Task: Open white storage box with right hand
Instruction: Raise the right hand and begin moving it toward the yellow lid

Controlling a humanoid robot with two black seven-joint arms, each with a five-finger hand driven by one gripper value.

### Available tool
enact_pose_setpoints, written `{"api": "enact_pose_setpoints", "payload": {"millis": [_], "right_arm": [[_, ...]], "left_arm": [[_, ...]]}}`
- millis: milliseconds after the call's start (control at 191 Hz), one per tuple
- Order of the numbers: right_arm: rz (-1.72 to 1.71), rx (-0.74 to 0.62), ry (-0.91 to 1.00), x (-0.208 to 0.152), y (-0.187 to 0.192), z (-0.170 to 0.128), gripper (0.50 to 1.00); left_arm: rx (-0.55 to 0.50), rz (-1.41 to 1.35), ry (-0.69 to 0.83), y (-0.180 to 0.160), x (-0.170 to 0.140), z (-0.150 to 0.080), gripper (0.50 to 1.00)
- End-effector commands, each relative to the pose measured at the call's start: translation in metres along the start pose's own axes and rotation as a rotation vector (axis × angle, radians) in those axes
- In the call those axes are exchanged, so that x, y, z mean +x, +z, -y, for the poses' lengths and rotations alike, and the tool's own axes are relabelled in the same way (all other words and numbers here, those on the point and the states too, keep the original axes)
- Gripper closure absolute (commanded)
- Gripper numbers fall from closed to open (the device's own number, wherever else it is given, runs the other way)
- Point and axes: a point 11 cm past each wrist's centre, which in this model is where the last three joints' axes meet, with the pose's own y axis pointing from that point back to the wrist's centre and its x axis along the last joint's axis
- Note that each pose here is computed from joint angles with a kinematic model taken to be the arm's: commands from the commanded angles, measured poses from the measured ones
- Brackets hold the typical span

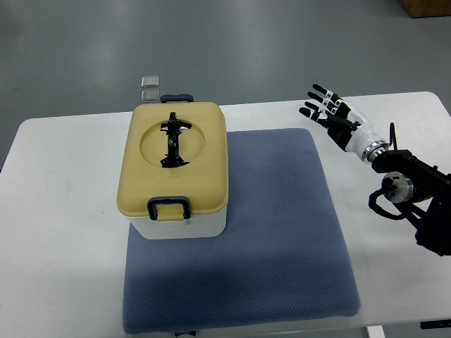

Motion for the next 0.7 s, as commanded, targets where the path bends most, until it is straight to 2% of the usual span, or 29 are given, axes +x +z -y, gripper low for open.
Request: {"api": "enact_pose_setpoints", "payload": {"millis": [0,288,696], "right_arm": [[-0.002,0.002,0.0,0.0,-0.001,0.0,0.576],[-0.023,0.0,-0.006,0.001,-0.004,0.0,0.576],[-0.133,0.017,-0.061,-0.009,-0.026,0.01,0.576]], "left_arm": [[0.0,0.0,0.0,0.0,0.0,0.0,0.5],[0.0,0.0,0.0,0.0,0.0,0.0,0.5],[0.0,-0.001,0.0,0.0,0.0,0.0,0.5]]}}
